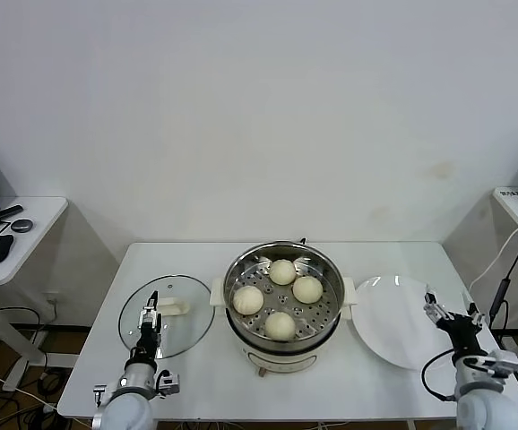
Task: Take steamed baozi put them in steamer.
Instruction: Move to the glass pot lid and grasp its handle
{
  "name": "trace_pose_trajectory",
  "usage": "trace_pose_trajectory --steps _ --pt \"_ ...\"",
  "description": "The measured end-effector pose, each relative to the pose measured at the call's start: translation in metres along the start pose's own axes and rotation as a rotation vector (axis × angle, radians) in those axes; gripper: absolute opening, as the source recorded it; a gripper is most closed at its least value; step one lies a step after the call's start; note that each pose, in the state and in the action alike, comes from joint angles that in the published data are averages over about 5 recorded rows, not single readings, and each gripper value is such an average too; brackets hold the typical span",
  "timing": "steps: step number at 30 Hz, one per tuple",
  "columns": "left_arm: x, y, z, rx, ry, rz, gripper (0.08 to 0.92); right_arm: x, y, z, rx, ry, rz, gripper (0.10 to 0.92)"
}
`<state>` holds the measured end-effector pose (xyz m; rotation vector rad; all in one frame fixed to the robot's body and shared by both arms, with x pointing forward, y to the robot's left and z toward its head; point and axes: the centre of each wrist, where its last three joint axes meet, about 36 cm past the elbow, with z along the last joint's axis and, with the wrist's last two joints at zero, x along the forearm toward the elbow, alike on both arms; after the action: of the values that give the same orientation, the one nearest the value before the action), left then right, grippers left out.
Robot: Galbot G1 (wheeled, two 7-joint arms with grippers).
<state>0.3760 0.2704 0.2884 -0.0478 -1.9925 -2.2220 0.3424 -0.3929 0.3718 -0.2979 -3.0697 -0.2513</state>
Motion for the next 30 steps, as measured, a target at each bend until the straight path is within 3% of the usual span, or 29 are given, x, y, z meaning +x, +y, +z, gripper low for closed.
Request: trace_pose_trajectory --steps 9,30 --pt "-0.014 -0.008 0.0 -0.008 0.035 -0.013 0.823 0.013 0.0 0.004 0.002 0.006 0.025 0.823" --pt "-0.044 -0.02 0.006 0.028 0.059 -0.012 0.823 0.027 -0.004 0.009 0.009 0.01 0.067 0.823"
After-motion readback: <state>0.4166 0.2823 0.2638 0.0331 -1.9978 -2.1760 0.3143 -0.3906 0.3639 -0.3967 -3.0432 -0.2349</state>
